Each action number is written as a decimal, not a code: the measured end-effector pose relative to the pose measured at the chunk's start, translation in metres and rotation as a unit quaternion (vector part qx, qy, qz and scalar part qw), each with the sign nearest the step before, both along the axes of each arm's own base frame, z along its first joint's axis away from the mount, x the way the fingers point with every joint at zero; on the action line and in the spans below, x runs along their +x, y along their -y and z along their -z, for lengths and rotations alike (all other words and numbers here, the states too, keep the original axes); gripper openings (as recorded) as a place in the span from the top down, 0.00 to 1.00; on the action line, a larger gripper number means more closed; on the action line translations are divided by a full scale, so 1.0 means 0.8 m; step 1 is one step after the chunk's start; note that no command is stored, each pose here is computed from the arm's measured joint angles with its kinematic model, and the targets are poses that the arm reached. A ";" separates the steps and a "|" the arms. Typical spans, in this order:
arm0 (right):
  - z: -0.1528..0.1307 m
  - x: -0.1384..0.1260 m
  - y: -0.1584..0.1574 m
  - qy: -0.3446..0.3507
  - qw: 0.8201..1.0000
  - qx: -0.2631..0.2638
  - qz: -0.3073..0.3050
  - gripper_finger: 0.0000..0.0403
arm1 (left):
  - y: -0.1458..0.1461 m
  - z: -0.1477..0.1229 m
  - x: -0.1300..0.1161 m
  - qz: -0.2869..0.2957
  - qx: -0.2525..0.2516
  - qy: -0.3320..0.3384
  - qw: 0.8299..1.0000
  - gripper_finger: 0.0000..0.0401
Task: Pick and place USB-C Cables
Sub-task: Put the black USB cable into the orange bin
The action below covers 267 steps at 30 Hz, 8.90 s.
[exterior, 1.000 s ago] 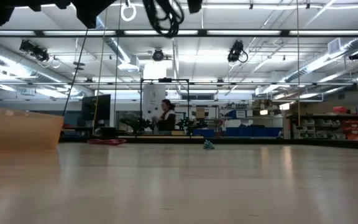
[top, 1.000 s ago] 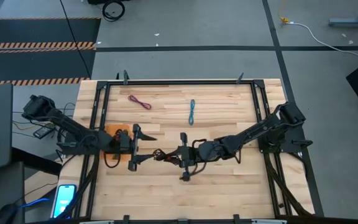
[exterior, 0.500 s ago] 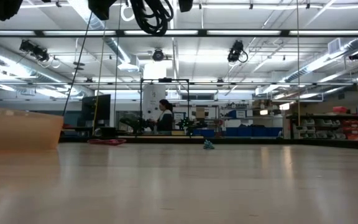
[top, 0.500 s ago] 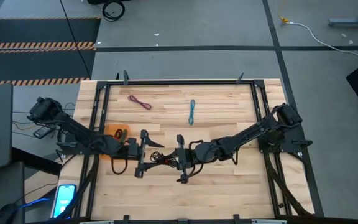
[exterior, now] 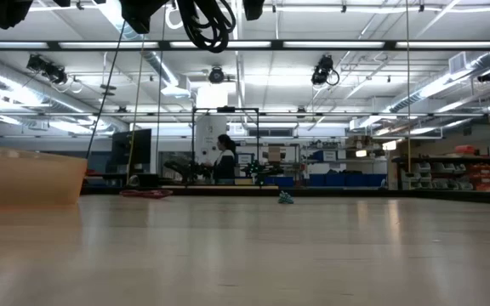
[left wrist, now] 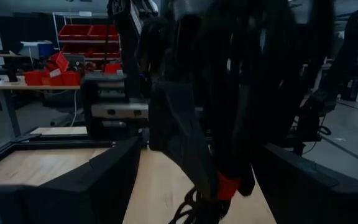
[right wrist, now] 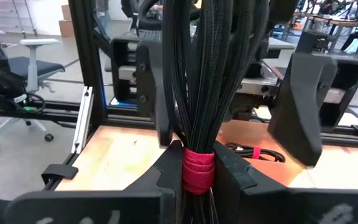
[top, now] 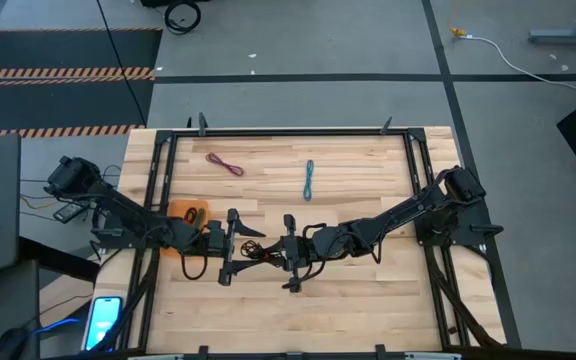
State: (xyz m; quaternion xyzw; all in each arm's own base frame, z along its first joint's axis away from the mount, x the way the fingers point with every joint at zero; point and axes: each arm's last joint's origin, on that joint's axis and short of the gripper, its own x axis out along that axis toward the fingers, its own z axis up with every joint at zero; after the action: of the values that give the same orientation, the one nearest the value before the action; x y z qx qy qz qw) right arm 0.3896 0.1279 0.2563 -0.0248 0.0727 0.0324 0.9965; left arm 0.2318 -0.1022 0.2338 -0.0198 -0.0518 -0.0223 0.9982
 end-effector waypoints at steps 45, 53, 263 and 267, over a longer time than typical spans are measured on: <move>0.000 0.000 0.002 -0.001 1.000 0.001 0.003 0.85 | -0.005 -0.002 0.002 0.003 -0.028 0.008 1.000 0.54; 0.001 0.000 0.004 -0.004 1.000 0.004 0.012 0.76 | -0.005 -0.002 0.002 0.002 -0.028 0.008 1.000 0.92; -0.024 -0.126 -0.054 -0.185 0.965 -0.111 0.151 0.49 | -0.127 0.053 -0.083 -0.347 -0.267 -0.524 0.731 0.58; -0.024 -0.126 -0.054 -0.185 0.965 -0.111 0.151 0.49 | -0.127 0.035 -0.083 -0.345 -0.260 -0.513 0.742 0.58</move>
State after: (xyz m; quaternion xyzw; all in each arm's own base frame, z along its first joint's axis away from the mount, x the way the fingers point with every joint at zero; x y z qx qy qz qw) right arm 0.2889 0.1708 0.2752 -0.1175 0.2614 -0.1226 0.9502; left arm 0.1657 -0.0006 0.2054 -0.2678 0.4607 0.3518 0.7696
